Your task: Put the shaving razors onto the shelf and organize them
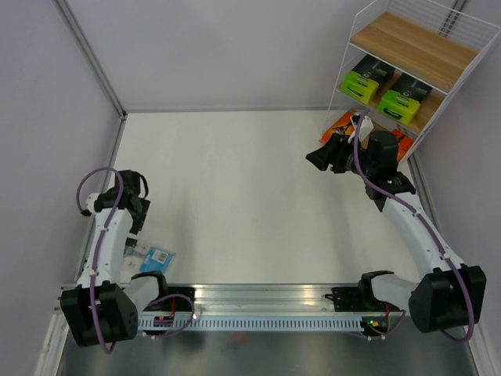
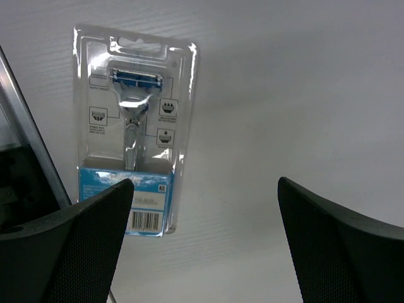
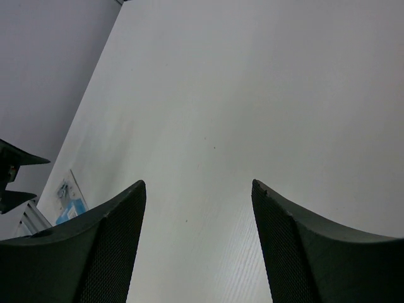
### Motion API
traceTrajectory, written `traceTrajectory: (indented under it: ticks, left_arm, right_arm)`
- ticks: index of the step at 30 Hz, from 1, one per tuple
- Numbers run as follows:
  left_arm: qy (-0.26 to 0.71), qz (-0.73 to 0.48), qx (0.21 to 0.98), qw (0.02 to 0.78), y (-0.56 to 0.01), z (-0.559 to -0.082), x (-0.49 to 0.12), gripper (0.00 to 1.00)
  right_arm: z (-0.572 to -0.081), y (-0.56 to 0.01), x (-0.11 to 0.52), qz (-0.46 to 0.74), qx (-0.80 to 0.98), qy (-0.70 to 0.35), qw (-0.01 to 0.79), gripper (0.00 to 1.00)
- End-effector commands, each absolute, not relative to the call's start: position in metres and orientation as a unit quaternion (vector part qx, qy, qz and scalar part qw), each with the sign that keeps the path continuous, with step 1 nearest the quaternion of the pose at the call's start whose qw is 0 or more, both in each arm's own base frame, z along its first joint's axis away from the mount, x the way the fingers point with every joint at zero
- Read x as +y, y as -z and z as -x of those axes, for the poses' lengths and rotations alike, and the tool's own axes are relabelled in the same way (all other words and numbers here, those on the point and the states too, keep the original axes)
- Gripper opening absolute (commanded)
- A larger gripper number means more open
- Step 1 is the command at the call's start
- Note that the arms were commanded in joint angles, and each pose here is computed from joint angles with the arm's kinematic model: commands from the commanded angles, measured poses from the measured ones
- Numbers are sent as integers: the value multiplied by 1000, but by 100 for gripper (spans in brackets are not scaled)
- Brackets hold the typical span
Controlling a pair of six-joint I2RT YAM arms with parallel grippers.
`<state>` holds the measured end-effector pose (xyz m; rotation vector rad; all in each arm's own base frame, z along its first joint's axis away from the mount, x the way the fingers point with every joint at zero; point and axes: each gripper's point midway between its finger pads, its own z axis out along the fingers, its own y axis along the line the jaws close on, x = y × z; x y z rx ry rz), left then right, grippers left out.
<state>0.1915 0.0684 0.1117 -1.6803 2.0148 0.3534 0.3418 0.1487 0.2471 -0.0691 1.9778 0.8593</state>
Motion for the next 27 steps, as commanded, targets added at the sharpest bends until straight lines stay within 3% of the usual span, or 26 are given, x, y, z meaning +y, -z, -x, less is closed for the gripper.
traceTrajectory:
  ticks: [1,6,9,27]
  left_arm:
    - [-124,655,706,240,-98,-195,86,99]
    - [-82,651,690,305,-89,-211,98,99]
    - [-62,659,684,307,-72,-207,94,97]
    - [-125,692,677,219,-26,-168,94,98]
  right_arm:
    - [-363,-276,153,19,776,-366,514,74]
    - [-379,-269,158,10,785,-359,504,74]
    - [-385,-264,161,7,796,-348,495,73]
    - [-387,-247,181,29,827,-328,456,73]
